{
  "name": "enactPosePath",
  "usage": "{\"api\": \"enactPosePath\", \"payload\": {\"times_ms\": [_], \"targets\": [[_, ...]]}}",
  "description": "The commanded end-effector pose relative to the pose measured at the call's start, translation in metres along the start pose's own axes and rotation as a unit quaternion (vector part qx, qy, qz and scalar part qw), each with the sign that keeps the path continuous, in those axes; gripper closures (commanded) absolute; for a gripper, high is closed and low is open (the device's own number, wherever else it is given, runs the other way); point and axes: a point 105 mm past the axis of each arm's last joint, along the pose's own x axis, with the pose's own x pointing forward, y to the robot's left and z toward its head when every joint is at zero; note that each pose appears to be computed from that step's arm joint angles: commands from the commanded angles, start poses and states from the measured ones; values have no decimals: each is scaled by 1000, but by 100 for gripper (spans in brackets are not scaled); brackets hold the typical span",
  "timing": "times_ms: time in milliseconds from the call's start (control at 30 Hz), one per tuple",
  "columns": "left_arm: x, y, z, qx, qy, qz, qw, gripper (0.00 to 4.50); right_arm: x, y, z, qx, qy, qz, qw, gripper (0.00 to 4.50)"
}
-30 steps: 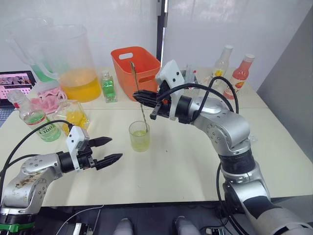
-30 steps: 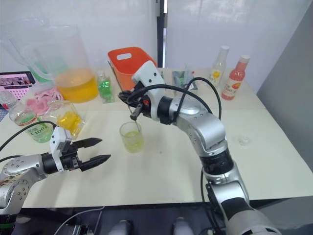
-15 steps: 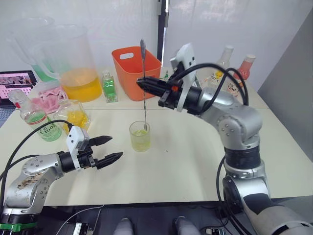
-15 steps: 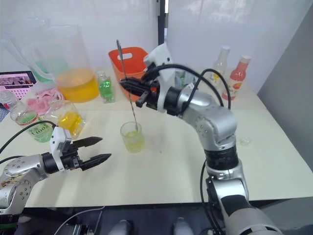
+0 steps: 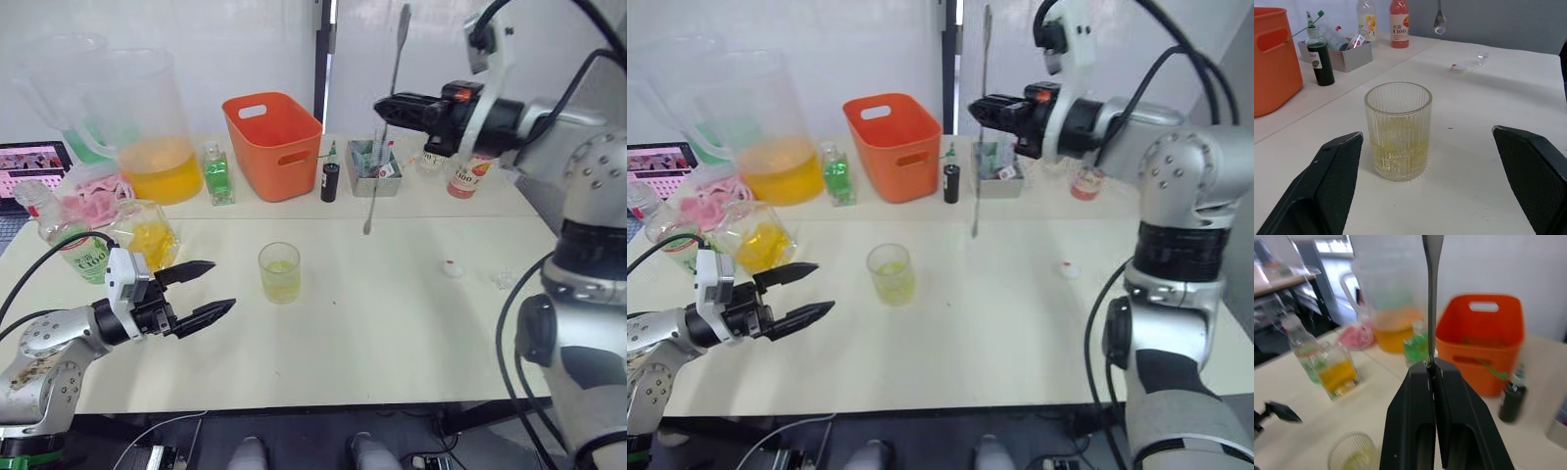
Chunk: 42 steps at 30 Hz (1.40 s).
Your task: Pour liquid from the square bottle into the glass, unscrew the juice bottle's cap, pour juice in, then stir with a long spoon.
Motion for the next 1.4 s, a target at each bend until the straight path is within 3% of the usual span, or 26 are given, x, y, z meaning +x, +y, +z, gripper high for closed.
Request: {"api": "enactPosePath", "payload": {"times_ms": [33,100,167,267,567,867,1067,1233,1400], "targets": [[-3,1,11,30,-5,-4,1000,2,-12,-4,-13,9,96,-11,995,450],[-2,1,8,35,4,-7,999,2,-19,-10,-35,46,170,-11,984,450],[-2,0,6,36,5,-8,999,2,-20,-13,-48,96,202,-2,975,450],[-3,-5,7,36,-3,-12,999,2,-17,-34,-95,187,282,-53,939,450],[-8,-13,2,28,-1,-1,1000,2,-9,-62,-190,205,429,-155,866,450],[-17,-25,-2,17,6,18,1000,2,3,-58,-231,194,483,-153,840,450],[-20,-29,-3,16,11,25,1000,2,11,-54,-234,182,488,-135,843,450],[-22,-26,-2,15,15,27,999,0,13,-58,-211,167,468,-120,859,286],[-25,-17,-6,-10,28,41,999,0,2,-73,-160,196,398,-135,886,111]]}}
